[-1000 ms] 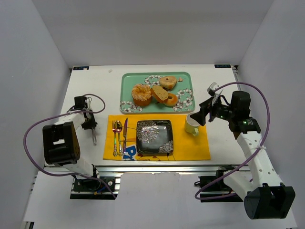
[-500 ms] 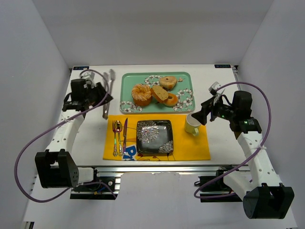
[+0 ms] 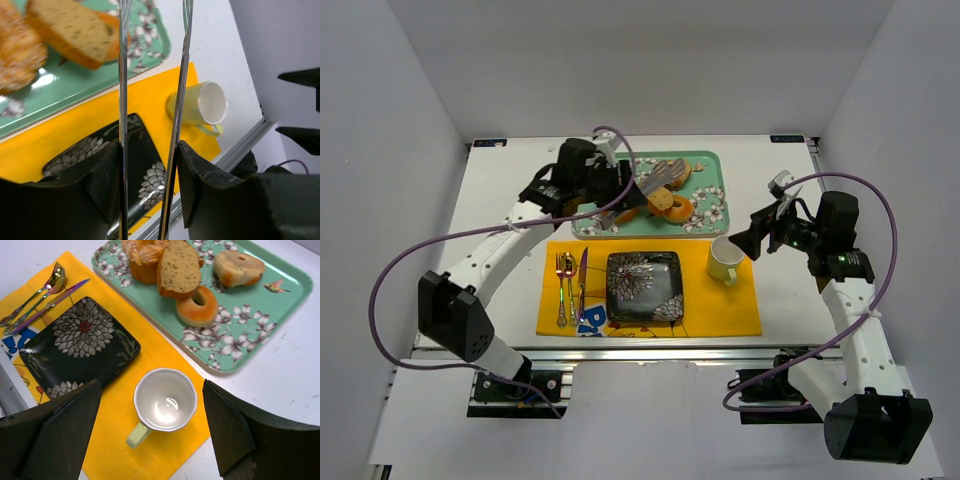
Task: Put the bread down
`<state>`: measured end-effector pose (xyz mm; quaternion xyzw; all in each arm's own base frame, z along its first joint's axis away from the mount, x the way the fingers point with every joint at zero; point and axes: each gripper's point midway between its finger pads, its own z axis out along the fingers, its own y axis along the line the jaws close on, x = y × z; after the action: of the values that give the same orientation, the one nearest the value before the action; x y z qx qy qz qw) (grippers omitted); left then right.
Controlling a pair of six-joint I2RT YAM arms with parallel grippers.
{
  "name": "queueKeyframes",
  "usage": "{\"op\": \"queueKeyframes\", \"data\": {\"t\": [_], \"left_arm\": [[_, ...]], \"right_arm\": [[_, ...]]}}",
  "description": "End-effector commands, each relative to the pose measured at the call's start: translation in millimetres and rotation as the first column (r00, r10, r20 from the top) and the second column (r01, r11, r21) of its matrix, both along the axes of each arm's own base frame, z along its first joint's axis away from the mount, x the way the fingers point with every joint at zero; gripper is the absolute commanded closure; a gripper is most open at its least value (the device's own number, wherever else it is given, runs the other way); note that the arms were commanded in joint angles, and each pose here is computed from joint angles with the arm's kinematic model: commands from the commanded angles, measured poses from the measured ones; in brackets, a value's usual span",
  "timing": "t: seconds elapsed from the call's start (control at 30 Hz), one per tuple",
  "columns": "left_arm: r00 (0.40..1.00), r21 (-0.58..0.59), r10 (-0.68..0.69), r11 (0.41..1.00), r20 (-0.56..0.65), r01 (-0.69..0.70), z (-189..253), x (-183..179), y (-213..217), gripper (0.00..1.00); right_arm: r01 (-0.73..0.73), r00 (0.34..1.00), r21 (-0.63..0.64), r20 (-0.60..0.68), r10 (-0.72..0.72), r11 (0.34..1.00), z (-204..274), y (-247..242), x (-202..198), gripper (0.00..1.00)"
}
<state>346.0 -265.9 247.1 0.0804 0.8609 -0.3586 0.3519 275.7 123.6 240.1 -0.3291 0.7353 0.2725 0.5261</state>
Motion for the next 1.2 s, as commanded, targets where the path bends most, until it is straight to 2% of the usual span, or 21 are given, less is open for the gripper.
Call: {"op": "queueKeyframes", "data": {"t": [0.0,0.17,0.4,0.43,0.5,0.73,1.17], "left_arm": [[0.996,0.063,-0.068,0.996,0.058,0.064,17.6,-7.4,-24.9,0.44],[0.981,0.234,-0.191,0.956,0.036,0.177,-22.4,-20.9,-55.6,0.44],[0.965,0.444,-0.247,0.877,0.084,0.186,-40.0,2.0,-78.0,0.44],[0.962,0.445,-0.248,0.878,0.111,0.175,-29.4,8.1,-84.2,0.44],[0.963,0.503,-0.254,0.846,0.092,0.175,-45.8,13.1,-88.9,0.43],[0.970,0.600,-0.240,0.782,0.044,0.166,-72.4,27.1,-91.8,0.42],[0.980,0.648,-0.195,0.752,0.040,0.123,-78.3,33.9,-81.2,0.42]], "right_arm": [[0.006,0.997,0.010,0.076,-0.006,1.000,25.8,-5.7,-0.1,0.13],[0.030,0.996,0.012,0.080,-0.031,0.999,26.8,-14.1,-1.9,0.13],[0.047,0.995,0.001,0.085,-0.047,0.999,31.4,-20.1,-4.3,0.13],[0.048,0.995,0.000,0.084,-0.048,0.999,31.1,-20.3,-4.3,0.13],[0.050,0.995,0.001,0.083,-0.050,0.999,31.4,-20.7,-4.2,0.13],[0.059,0.995,0.002,0.078,-0.059,0.998,30.5,-22.5,-3.8,0.13],[0.057,0.996,0.010,0.071,-0.057,0.998,29.0,-22.4,-1.6,0.13]]}}
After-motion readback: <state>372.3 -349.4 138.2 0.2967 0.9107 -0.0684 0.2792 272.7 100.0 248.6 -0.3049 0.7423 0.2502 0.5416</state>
